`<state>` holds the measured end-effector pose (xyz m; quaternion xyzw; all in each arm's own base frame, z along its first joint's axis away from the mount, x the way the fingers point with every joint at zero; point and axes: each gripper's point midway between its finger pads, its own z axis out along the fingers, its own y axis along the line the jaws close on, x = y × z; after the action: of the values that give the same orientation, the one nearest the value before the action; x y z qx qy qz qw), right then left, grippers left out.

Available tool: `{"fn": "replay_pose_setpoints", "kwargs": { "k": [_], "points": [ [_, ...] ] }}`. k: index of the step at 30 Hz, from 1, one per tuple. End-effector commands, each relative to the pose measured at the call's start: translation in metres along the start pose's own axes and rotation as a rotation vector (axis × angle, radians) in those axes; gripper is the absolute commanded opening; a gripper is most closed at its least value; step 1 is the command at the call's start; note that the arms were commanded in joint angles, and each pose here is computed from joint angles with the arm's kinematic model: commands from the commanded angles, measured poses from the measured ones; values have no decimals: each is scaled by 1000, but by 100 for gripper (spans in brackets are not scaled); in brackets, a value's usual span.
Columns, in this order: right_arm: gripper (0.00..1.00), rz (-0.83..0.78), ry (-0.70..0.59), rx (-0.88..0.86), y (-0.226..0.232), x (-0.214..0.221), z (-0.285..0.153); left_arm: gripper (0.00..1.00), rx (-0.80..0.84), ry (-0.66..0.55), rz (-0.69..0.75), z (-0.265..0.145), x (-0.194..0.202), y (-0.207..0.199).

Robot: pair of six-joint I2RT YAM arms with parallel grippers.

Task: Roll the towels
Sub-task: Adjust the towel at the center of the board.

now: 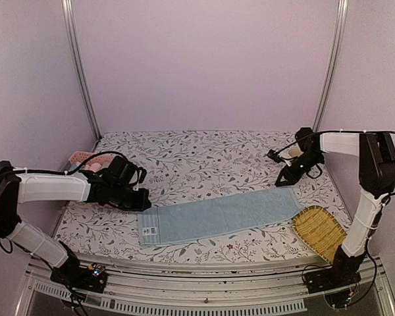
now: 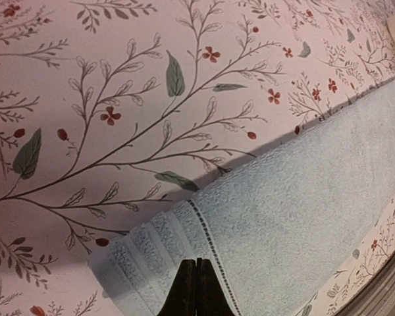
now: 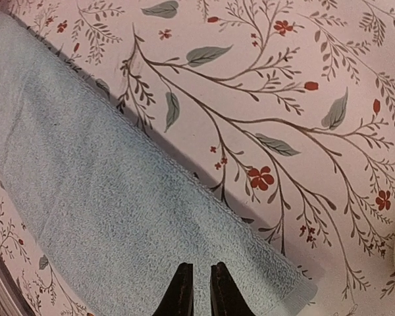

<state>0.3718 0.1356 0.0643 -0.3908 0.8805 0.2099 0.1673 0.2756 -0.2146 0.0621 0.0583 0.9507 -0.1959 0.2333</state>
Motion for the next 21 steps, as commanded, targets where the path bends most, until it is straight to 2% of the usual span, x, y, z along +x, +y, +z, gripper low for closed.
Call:
{"fn": "replay_pose_setpoints", "kwargs": {
  "k": [1,5,12,14,17,21],
  "points": [
    [11,60,105,195,-38,21,8,0,-152,-24,-26,9,4,31],
    [10,138,101,159,-33,20,10,0,-174,32,-39,23,9,34],
    [10,149,196,277,-64,47,32,0,-347,157,-91,52,46,73],
    [10,164,219,277,-66,54,42,0,-398,193,-122,50,60,82],
    [10,152,244,277,-67,55,52,0,-422,184,-173,38,70,89],
    [10,107,226,274,-62,34,57,0,-453,145,-217,18,78,99]
  ]
}}
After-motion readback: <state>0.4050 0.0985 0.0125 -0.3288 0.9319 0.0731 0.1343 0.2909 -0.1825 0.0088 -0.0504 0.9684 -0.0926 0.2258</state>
